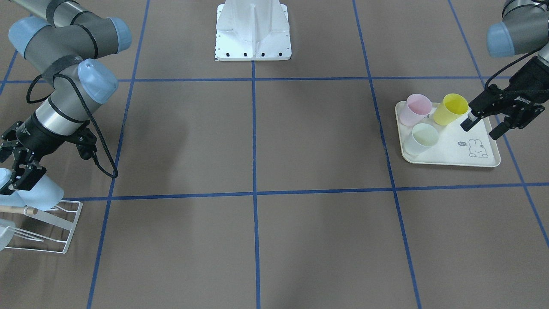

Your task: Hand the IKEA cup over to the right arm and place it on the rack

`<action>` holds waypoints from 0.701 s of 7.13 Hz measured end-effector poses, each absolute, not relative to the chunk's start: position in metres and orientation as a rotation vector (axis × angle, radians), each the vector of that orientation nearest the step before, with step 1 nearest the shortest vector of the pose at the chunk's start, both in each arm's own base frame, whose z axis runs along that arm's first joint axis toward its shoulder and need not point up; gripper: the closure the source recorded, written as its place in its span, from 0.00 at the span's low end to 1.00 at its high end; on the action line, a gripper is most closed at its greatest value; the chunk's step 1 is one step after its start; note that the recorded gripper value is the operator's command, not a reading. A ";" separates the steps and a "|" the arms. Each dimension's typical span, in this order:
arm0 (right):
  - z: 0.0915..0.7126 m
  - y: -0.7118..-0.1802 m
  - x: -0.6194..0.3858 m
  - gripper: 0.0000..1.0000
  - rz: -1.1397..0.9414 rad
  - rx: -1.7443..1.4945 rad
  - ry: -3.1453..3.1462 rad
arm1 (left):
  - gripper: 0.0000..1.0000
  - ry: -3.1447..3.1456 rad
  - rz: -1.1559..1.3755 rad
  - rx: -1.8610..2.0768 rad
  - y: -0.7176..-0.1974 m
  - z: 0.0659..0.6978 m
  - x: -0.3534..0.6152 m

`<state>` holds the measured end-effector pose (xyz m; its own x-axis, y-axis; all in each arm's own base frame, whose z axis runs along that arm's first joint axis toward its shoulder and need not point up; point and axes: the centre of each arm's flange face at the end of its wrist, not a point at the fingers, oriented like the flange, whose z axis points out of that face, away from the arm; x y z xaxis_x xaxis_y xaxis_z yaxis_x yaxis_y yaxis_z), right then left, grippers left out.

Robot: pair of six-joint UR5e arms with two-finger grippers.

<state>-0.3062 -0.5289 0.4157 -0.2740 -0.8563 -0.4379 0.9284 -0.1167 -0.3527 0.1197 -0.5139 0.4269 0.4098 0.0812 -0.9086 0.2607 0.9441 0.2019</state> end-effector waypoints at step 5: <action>0.306 -0.539 -0.332 0.02 -1.483 0.432 0.428 | 0.00 1.136 -0.120 0.343 -0.501 0.436 0.114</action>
